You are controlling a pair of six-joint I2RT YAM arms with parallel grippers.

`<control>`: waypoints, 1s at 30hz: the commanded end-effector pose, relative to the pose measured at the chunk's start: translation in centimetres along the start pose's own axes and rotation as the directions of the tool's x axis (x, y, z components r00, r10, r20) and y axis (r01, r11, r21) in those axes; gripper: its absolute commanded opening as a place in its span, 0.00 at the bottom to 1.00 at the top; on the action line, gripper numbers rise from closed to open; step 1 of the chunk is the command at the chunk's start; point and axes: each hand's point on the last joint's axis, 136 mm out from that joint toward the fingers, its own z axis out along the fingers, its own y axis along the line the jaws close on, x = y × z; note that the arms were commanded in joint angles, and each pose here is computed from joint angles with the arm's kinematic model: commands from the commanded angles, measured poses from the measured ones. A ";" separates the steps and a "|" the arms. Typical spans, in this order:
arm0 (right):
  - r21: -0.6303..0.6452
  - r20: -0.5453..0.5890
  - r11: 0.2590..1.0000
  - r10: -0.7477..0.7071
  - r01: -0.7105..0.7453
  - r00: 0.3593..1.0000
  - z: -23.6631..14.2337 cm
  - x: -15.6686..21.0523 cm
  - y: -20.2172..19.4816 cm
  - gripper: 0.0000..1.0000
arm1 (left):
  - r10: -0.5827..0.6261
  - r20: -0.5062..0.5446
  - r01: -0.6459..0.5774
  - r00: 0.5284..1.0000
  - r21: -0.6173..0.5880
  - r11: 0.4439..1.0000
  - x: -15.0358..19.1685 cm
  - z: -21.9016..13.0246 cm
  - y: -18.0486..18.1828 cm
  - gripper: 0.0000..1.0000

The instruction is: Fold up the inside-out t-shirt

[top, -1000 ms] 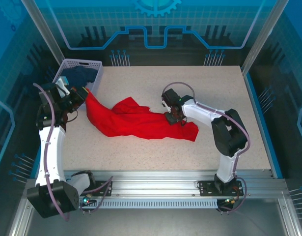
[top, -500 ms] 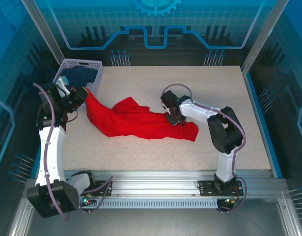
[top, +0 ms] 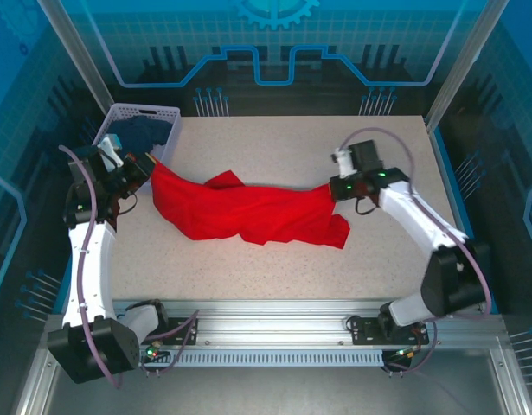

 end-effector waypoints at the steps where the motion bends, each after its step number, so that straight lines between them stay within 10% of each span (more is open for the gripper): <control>1: -0.342 0.087 0.936 0.115 -0.079 0.990 -4.0 -1.4 4.2 0.00 | 0.033 0.009 -0.034 0.999 0.058 0.998 -0.3 -1.1 -1.8 0.00; 7: -0.516 0.070 0.840 0.235 -0.166 0.970 -8.2 0.9 5.2 0.00 | -0.032 0.061 0.027 0.998 0.075 0.997 -1.7 -2.3 -1.7 0.00; 16: -0.135 -0.251 0.899 0.376 -0.417 0.892 -1.2 13.7 1.2 0.07 | -0.030 0.039 0.027 0.999 0.059 0.998 -0.9 -1.7 -0.6 0.00; 21: 0.032 -0.284 0.963 0.264 -0.266 0.922 0.0 14.6 0.5 0.29 | -0.025 0.031 0.023 0.999 0.064 0.998 -0.9 -1.6 -0.7 0.00; 30: 0.083 -0.293 0.995 -0.026 0.053 0.956 2.0 11.2 3.2 0.40 | -0.029 0.016 0.028 0.999 0.079 0.996 -0.6 -1.2 -0.7 0.00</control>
